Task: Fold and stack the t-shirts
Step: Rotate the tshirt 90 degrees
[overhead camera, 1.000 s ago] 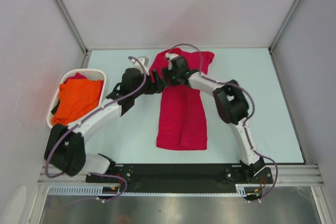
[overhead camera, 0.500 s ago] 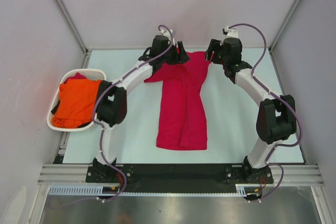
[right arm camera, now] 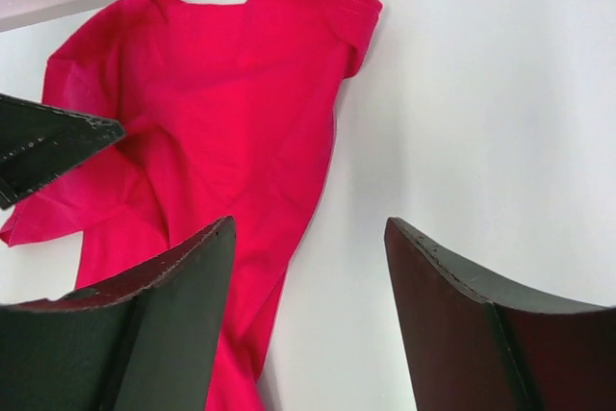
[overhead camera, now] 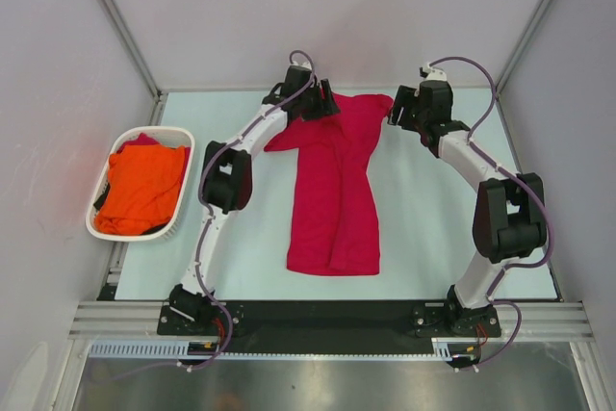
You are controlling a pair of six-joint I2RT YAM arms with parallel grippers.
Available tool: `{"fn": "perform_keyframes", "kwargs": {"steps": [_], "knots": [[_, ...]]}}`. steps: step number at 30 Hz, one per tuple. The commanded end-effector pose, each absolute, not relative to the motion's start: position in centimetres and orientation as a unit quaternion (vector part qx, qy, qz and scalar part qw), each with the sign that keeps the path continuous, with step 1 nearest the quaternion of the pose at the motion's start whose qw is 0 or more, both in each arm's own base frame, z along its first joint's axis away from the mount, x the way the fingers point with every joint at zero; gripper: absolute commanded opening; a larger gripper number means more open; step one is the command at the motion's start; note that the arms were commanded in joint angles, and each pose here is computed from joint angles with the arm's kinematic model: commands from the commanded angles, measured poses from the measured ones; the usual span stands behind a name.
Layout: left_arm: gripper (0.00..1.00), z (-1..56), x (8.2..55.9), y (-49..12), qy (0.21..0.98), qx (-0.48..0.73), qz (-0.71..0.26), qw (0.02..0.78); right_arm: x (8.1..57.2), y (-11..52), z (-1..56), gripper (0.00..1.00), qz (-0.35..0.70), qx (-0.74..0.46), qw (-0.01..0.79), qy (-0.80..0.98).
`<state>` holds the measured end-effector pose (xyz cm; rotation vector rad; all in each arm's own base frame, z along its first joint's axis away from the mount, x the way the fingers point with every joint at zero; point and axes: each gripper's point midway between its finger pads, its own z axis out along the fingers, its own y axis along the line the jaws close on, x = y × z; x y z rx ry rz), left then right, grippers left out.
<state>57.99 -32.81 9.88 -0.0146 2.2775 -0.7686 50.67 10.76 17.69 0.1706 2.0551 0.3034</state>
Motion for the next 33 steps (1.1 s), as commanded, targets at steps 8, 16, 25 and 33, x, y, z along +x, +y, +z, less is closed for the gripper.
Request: {"fn": "perform_keyframes", "kwargs": {"steps": [8, 16, 25, 33], "knots": [[0.68, 9.4, 59.2, -31.3, 0.879, -0.034, -0.306, 0.363, 50.1, 10.3, 19.5, 0.68, 0.147, 0.076, 0.514, 0.842], [0.67, 8.0, 60.0, -33.2, 0.866, -0.035, -0.353, 0.353, 50.2, 10.0, 19.2, 0.67, 0.150, 0.078, 0.508, 0.844], [0.67, 8.0, 60.0, -35.4, 0.845, -0.010, -0.387, 0.369, 50.1, 9.8, 19.0, 0.67, 0.150, 0.075, 0.505, 0.847], [0.57, 8.2, 60.4, -35.7, 0.834, -0.020, -0.398, 0.380, 50.2, 9.9, 18.5, 0.66, 0.154, 0.073, 0.499, 0.850]]}}
